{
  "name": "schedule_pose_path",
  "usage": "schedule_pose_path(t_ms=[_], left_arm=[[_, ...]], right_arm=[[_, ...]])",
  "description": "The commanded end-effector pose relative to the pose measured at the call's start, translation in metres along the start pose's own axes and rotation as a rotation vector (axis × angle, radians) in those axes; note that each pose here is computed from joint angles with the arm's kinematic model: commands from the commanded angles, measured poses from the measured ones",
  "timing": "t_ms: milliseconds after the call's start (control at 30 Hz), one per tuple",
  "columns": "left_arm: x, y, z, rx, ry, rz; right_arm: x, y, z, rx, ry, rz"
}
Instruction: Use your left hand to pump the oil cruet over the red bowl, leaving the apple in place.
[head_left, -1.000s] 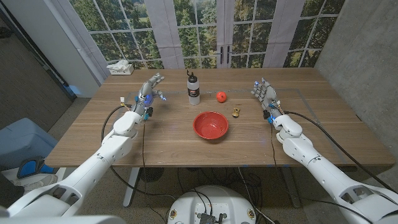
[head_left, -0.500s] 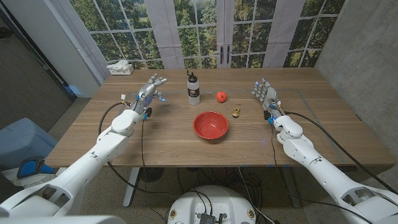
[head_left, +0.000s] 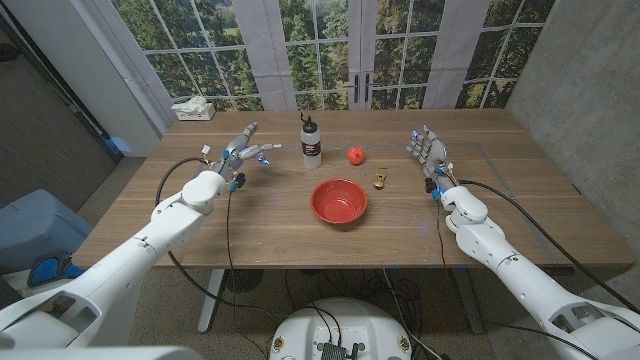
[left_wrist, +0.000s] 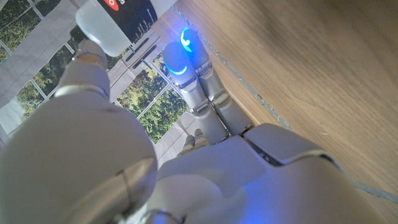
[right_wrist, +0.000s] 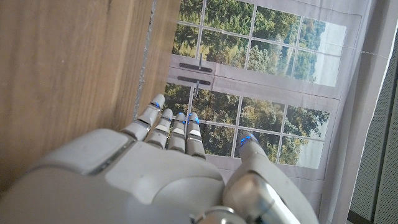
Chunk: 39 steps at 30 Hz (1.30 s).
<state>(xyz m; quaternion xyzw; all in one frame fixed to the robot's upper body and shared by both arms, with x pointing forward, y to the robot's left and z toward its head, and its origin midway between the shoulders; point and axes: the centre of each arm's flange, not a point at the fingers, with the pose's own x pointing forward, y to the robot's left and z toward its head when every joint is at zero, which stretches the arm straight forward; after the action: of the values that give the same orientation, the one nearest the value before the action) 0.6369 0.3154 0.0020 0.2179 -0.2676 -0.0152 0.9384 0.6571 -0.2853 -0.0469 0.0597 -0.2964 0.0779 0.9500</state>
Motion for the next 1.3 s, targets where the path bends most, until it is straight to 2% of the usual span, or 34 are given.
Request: schedule_pose_path(t_ms=[33, 400, 667, 933, 1100, 1300], left_arm=[[0.004, -0.004, -0.005, 0.055, 0.059, -0.016], [0.007, -0.006, -0.014, 0.057, 0.073, -0.023], [0.007, -0.003, -0.018, 0.040, 0.053, -0.028], [0.014, -0.008, -0.024, 0.014, 0.036, -0.140], [0.021, -0.007, -0.027, -0.013, 0.012, -0.217], [0.030, -0.007, -0.026, -0.024, -0.013, -0.281]], right_arm=[[-0.002, -0.001, -0.001, -0.002, -0.001, -0.009], [-0.001, 0.001, 0.000, -0.004, -0.004, -0.006], [-0.002, 0.007, 0.002, -0.013, -0.011, -0.003], [-0.006, 0.017, 0.009, -0.034, -0.004, 0.008], [-0.009, 0.025, 0.013, -0.047, -0.007, 0.009], [-0.014, 0.036, 0.012, -0.034, 0.005, 0.021]])
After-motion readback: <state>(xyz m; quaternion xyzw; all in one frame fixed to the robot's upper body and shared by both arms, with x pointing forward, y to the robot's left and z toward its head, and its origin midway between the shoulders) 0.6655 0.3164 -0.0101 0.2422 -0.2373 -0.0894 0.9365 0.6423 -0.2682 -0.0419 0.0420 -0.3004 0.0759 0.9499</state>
